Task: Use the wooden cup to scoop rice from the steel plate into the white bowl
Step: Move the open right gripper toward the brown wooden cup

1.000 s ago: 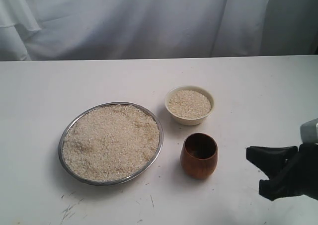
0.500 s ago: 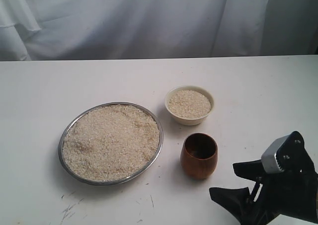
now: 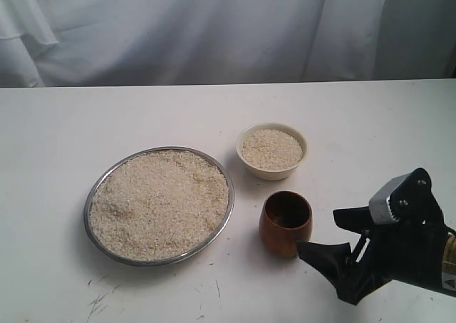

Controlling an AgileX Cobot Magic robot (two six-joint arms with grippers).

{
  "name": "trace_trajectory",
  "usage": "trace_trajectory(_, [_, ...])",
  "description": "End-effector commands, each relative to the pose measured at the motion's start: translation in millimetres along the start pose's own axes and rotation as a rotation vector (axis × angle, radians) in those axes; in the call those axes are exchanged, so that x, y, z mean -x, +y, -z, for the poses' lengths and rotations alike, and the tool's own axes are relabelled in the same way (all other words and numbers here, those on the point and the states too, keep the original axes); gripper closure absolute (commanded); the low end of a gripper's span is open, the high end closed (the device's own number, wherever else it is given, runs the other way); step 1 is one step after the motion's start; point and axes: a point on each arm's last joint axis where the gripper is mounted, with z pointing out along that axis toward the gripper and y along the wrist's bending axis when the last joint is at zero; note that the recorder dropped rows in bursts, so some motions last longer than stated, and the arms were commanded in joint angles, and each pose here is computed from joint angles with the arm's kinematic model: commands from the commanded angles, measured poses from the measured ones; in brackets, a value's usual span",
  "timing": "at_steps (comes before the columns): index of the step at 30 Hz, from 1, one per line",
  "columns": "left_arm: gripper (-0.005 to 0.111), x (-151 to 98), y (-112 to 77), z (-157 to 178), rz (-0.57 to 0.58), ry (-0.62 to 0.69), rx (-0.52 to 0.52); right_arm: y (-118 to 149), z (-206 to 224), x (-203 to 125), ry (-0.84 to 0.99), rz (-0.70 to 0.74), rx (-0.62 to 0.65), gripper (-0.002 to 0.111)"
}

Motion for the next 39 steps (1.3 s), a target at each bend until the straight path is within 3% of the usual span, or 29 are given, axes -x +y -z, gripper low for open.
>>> trace_trajectory(1, [0.107,-1,-0.1,0,-0.001,-0.006,-0.003,5,-6,5,0.004,0.040,0.027,0.031])
trace_trajectory(14, [0.107,-1,-0.1,0,-0.001,-0.006,-0.003,-3,-15,16,0.058,0.110,0.006,0.031])
trace_trajectory(30, [0.107,-1,-0.1,0,-0.001,-0.006,-0.003,-4,-15,13,0.088,0.076,-0.007,0.031])
trace_trajectory(39, [0.107,-1,-0.1,0,-0.001,-0.006,-0.003,1,-24,-1,0.136,0.073,0.085,0.026])
